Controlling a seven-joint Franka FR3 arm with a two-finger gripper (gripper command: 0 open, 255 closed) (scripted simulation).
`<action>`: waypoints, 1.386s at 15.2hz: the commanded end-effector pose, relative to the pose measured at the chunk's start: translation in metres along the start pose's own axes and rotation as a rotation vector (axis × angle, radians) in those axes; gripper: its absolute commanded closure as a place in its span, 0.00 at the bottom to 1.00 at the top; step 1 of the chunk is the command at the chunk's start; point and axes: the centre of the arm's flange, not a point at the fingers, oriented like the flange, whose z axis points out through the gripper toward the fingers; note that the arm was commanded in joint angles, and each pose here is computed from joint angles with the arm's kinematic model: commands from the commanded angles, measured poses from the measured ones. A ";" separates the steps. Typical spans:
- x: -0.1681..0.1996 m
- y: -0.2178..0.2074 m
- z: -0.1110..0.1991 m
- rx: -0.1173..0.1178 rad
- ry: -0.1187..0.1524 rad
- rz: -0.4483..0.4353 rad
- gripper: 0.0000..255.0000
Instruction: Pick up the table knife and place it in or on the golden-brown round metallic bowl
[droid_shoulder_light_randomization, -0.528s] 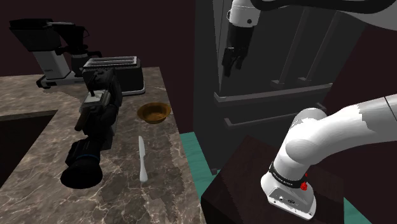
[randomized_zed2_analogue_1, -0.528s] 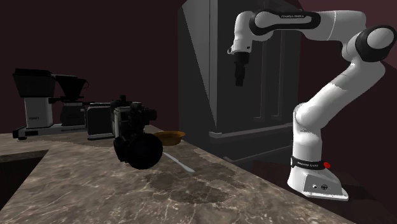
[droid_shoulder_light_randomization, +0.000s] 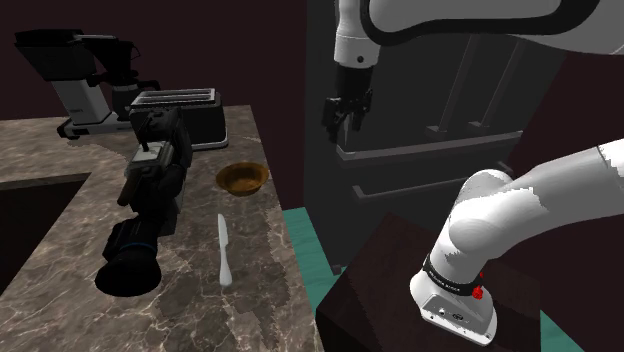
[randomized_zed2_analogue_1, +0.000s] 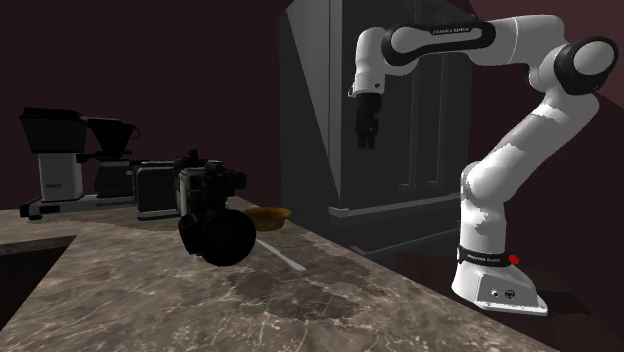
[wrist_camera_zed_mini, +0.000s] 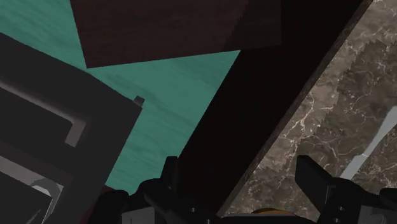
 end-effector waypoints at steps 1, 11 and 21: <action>0.005 -0.019 0.018 0.013 -0.014 0.043 0.00; 0.043 -0.114 0.093 0.072 -0.082 0.237 0.00; 0.095 -0.204 0.165 0.132 -0.150 0.432 0.00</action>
